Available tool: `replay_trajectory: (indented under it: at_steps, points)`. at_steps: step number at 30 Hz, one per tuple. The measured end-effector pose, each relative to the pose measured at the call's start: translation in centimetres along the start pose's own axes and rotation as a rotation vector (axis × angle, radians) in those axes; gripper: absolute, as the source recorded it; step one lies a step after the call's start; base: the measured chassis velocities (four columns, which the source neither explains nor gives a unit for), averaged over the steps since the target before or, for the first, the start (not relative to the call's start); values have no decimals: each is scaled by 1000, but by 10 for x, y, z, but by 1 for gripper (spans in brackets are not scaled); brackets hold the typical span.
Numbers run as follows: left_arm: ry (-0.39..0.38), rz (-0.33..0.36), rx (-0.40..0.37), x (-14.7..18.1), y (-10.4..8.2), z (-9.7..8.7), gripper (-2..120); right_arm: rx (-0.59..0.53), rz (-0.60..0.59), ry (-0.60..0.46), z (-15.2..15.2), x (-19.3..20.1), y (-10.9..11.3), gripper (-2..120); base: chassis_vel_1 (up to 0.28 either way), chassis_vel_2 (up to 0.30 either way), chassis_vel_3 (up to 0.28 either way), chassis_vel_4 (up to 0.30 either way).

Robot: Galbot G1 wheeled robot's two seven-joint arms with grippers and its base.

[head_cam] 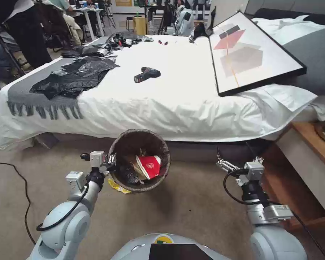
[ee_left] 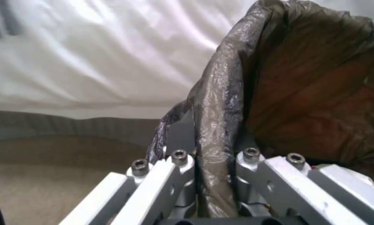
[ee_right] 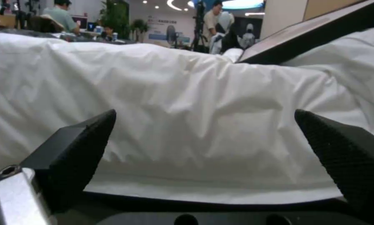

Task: Pick up the trash bin, then pick up the garbage from the floor and place it into the trash bin.

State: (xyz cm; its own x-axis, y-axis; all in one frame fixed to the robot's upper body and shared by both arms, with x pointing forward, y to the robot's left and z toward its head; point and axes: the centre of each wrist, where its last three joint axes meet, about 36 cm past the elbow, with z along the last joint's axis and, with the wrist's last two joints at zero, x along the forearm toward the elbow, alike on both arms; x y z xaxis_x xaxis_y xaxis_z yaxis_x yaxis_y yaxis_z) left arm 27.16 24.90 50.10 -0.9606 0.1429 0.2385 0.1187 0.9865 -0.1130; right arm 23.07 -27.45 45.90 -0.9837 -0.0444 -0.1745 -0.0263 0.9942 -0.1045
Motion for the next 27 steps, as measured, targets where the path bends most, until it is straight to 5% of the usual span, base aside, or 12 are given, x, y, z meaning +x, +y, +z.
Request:
replay_trajectory:
  at_steps: [27]
  points:
    - [-6,-5,0,2,1,1,7,-5,-9,35,-2,-2,-1,100,89,88,80,83]
